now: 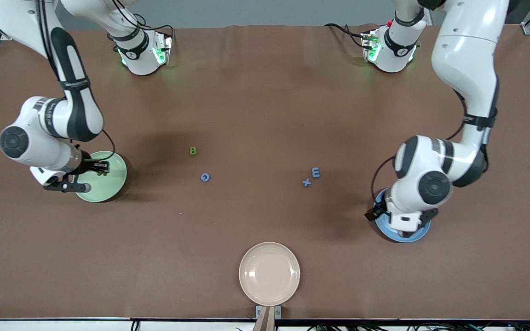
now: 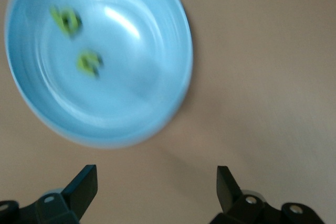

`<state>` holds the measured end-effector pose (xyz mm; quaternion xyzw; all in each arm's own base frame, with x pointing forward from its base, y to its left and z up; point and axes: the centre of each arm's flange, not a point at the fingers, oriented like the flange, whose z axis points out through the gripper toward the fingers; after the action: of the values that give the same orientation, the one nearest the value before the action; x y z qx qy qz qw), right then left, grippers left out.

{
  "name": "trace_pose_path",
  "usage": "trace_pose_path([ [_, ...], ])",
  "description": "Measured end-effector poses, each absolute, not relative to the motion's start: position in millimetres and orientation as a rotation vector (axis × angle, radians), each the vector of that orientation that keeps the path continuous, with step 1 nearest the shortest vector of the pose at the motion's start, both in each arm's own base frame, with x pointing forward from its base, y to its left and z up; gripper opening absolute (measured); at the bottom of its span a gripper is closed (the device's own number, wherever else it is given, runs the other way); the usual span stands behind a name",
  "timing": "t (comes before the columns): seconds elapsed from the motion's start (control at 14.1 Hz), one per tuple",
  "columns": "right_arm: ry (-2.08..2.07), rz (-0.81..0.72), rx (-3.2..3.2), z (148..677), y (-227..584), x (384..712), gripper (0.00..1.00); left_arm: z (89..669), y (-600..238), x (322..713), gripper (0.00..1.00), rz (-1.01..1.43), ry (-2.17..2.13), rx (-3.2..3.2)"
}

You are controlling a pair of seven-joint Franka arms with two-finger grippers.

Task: Sort upper and lower case letters into plates
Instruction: 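Carry the green N to the green plate while the left drops q, then release the N on the green plate while the left grasps blue m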

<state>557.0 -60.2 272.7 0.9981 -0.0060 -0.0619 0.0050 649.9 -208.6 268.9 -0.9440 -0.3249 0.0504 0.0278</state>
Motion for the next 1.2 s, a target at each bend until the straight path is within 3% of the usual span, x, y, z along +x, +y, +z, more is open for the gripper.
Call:
trace_pose_path([
  [0.42,0.027,-0.198,3.117,235.1,-81.6,540.2,0.33,245.3,-306.0,561.3,1.00,0.270,-0.923,-2.973],
  [0.64,0.006,-0.211,3.131,221.7,-74.6,538.8,0.33,221.1,-342.8,527.1,0.93,0.244,-0.831,-3.041],
  [0.99,0.014,-0.232,3.124,202.5,-67.6,537.6,0.33,191.5,-366.0,513.0,0.74,0.126,-0.622,-3.080],
  [1.2,0.011,-0.235,3.126,192.7,-63.1,537.4,0.33,174.8,-372.3,506.6,0.70,0.090,-0.506,-3.066],
])
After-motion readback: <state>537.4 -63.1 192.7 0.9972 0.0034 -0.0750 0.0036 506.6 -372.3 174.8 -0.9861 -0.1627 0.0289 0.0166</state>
